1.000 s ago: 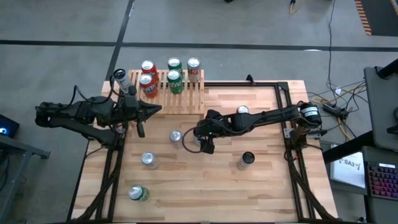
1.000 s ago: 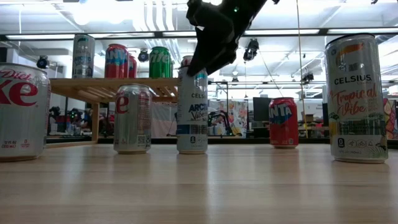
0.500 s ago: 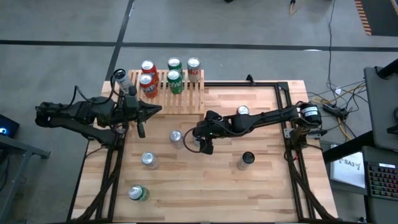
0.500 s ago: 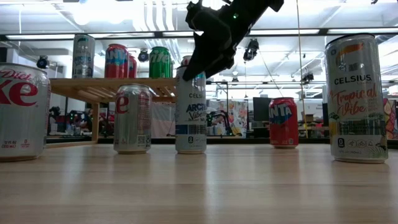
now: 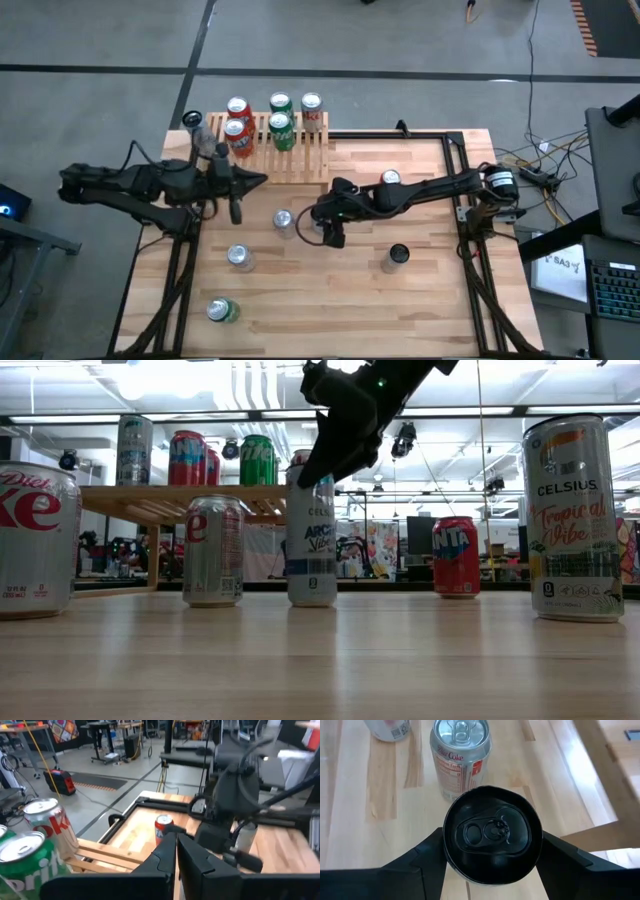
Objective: Place canned beverage on shelf
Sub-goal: Put the top white/blue soda can on the shelf aligned with the other white/blue soda can
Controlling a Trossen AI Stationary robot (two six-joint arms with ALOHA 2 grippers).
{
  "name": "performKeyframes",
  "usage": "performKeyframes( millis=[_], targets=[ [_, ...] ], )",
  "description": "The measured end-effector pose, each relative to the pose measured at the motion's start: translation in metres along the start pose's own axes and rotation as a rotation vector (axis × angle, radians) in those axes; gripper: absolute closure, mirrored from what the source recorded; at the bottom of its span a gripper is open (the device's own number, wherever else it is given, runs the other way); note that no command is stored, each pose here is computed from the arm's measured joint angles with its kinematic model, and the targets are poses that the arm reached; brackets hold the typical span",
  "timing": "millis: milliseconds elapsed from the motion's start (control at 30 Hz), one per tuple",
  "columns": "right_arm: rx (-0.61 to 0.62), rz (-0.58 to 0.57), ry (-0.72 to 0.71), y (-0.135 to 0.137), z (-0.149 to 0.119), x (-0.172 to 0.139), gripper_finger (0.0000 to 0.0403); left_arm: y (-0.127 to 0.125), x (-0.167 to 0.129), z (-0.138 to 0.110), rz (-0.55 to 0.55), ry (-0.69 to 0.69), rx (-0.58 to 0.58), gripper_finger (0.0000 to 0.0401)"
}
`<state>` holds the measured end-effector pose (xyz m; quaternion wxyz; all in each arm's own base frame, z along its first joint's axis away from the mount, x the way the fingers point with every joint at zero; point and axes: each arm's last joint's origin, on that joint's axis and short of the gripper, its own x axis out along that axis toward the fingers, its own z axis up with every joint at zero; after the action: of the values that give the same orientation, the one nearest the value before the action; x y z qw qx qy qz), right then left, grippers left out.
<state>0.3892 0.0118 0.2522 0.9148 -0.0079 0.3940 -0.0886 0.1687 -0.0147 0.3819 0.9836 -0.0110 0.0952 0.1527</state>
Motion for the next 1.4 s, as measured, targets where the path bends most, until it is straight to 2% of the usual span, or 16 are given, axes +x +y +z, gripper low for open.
performKeyframes(
  millis=[233,600,867,1000,1067,1267,1400],
  targets=[
    [0.009,0.008,-0.072,-0.004,0.011,-0.029,0.0166,-0.013,0.028,-0.013,0.008,0.094,0.049,0.0354],
    [0.015,0.033,-0.297,-0.012,0.03,-0.099,0.0167,-0.032,0.072,-0.04,0.018,0.253,0.154,0.0199],
    [-0.039,0.017,-0.403,-0.013,0.038,-0.114,0.0167,-0.041,0.088,-0.054,0.0,0.322,0.185,0.0115],
    [-0.059,-0.004,-0.407,-0.014,0.038,-0.114,0.0167,-0.044,0.087,-0.054,-0.102,0.339,0.17,0.0097],
    [-0.069,-0.017,-0.42,-0.014,0.04,-0.115,0.0167,-0.044,0.087,-0.054,-0.115,0.334,0.16,0.0093],
    [-0.069,-0.019,-0.48,-0.014,0.045,-0.117,0.0167,-0.043,0.091,-0.053,-0.025,0.311,0.14,0.0092],
    [-0.079,-0.022,-0.511,-0.014,0.048,-0.118,0.0167,-0.044,0.094,-0.052,-0.013,0.286,0.13,0.0092]
  ],
)
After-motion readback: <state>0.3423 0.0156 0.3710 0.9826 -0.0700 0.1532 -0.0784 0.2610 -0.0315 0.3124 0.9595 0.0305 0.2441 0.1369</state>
